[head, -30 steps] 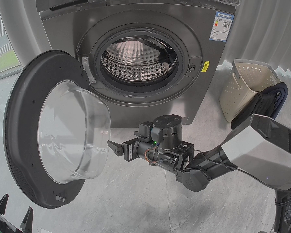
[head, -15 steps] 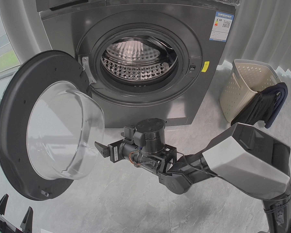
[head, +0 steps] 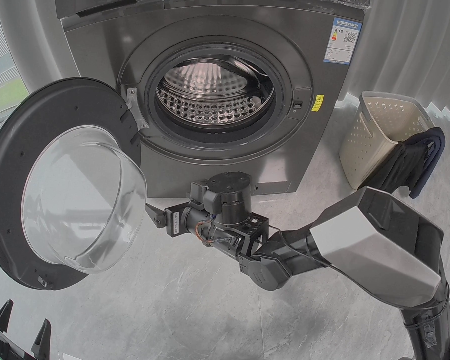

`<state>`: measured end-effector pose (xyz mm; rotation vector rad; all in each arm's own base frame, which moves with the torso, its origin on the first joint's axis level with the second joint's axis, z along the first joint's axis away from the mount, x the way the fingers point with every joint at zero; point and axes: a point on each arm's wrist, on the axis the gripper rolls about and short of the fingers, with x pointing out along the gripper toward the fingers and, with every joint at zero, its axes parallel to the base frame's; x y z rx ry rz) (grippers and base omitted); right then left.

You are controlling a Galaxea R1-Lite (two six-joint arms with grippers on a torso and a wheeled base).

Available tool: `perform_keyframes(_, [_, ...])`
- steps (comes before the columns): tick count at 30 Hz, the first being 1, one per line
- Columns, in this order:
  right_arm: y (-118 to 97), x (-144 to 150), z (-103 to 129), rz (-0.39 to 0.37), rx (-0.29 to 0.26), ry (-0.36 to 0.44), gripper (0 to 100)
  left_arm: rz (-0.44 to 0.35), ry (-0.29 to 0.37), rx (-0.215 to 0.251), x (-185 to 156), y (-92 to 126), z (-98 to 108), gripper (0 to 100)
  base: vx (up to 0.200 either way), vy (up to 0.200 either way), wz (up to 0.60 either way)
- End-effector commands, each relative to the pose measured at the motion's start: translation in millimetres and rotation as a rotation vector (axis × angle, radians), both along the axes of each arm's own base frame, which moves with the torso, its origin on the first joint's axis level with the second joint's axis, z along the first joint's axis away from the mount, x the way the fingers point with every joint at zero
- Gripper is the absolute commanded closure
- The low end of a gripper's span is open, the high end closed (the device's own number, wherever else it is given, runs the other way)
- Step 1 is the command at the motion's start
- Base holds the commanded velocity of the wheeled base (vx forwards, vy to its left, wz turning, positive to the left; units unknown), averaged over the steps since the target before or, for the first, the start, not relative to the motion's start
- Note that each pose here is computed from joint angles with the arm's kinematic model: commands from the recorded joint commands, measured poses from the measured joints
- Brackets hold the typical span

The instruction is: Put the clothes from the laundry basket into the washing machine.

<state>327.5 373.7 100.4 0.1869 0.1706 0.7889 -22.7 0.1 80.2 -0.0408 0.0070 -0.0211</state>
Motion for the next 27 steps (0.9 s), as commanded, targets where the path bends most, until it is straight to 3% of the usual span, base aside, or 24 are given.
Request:
perform_keyframes(1, [18, -1, -10, 0.026, -0.001, 0.0, 0, 0.0, 0.001, -0.002, 0, 0, -5, 0, 0.0, 0.0, 0.0])
perform_keyframes(10, [53, -1, -19, 0.058, 0.023, -0.015, 0, 0.003, 0.001, -0.007, 0, 0, -5, 0, 0.0, 0.0, 0.0])
perform_keyframes(16, [48, 4, -12, 0.036, 0.038, -0.022, 0, 0.003, 0.001, -0.008, 0, 0, -5, 0, 0.0, 0.0, 0.0])
perform_keyframes(18, [36, 5, 8, 0.005, 0.05, -0.035, 0, 0.003, 0.001, -0.008, 0, 0, -5, 0, 0.0, 0.0, 0.0])
perform_keyframes(22, [-17, 7, 55, -0.071, 0.044, -0.047, 0, 0.001, 0.0, -0.005, 0, 0, -5, 0, 0.0, 0.0, 0.0])
perform_keyframes(24, [-36, 4, 66, -0.092, 0.035, -0.046, 0, 0.003, 0.001, -0.004, 0, 0, -5, 0, 0.0, 0.0, 0.0])
perform_keyframes(27, [-98, -18, 100, -0.158, -0.002, -0.054, 0, 0.001, 0.001, -0.004, 0, 0, -5, 0, 0.0, 0.0, 0.0])
